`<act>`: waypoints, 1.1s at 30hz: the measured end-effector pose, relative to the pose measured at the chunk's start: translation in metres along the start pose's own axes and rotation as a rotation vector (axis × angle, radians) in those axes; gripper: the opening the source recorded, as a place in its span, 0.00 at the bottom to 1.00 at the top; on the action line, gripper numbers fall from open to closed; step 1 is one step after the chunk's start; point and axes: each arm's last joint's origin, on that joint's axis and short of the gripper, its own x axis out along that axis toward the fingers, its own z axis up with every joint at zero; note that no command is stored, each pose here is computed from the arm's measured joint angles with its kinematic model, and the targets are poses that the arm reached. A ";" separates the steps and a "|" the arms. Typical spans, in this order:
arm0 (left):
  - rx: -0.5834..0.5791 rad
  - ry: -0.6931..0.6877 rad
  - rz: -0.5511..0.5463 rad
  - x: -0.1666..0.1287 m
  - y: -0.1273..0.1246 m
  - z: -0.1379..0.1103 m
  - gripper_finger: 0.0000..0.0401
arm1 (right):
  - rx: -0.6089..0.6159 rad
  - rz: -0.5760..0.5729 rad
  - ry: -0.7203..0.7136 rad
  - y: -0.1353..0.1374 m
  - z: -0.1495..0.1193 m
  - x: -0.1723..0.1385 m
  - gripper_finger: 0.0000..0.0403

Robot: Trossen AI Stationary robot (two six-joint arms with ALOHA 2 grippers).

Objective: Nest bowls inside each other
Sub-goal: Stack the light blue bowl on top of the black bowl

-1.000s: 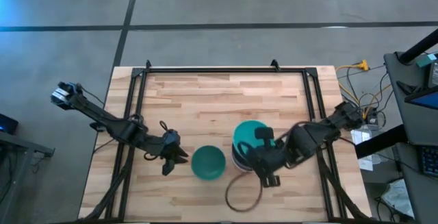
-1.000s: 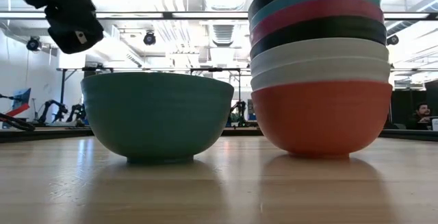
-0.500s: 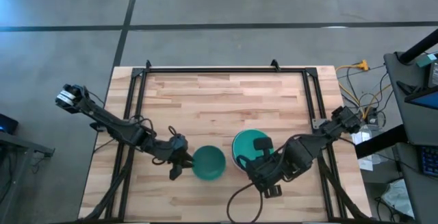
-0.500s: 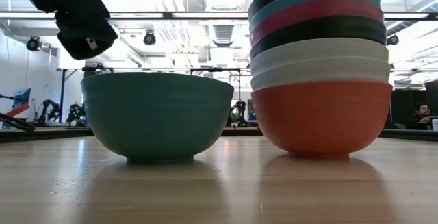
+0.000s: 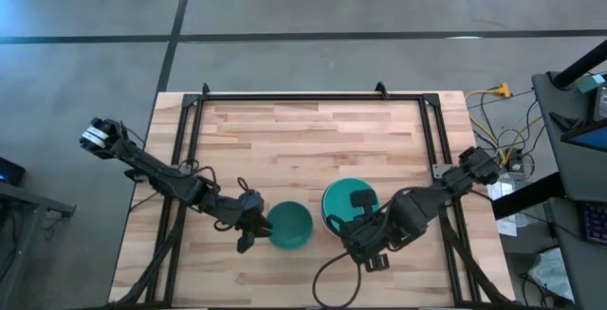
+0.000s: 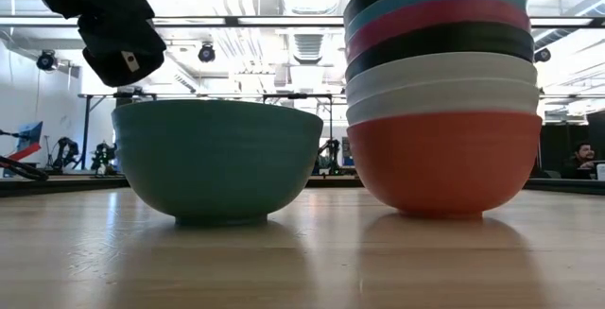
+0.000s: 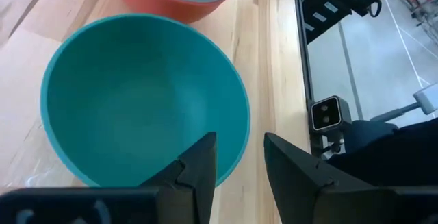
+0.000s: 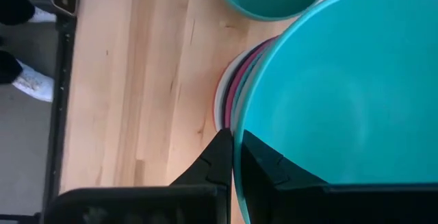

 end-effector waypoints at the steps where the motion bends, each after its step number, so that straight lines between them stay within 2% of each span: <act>1: 0.000 0.000 0.000 0.000 0.000 0.000 0.27 | -0.007 -0.003 0.006 0.000 0.000 0.002 0.03; 13: -0.001 -0.001 -0.008 0.000 -0.001 0.000 0.27 | -0.010 0.040 0.033 -0.002 0.000 0.025 0.03; 33: -0.001 0.002 -0.012 0.000 -0.001 0.000 0.27 | 0.004 0.034 0.040 -0.007 0.001 0.030 0.03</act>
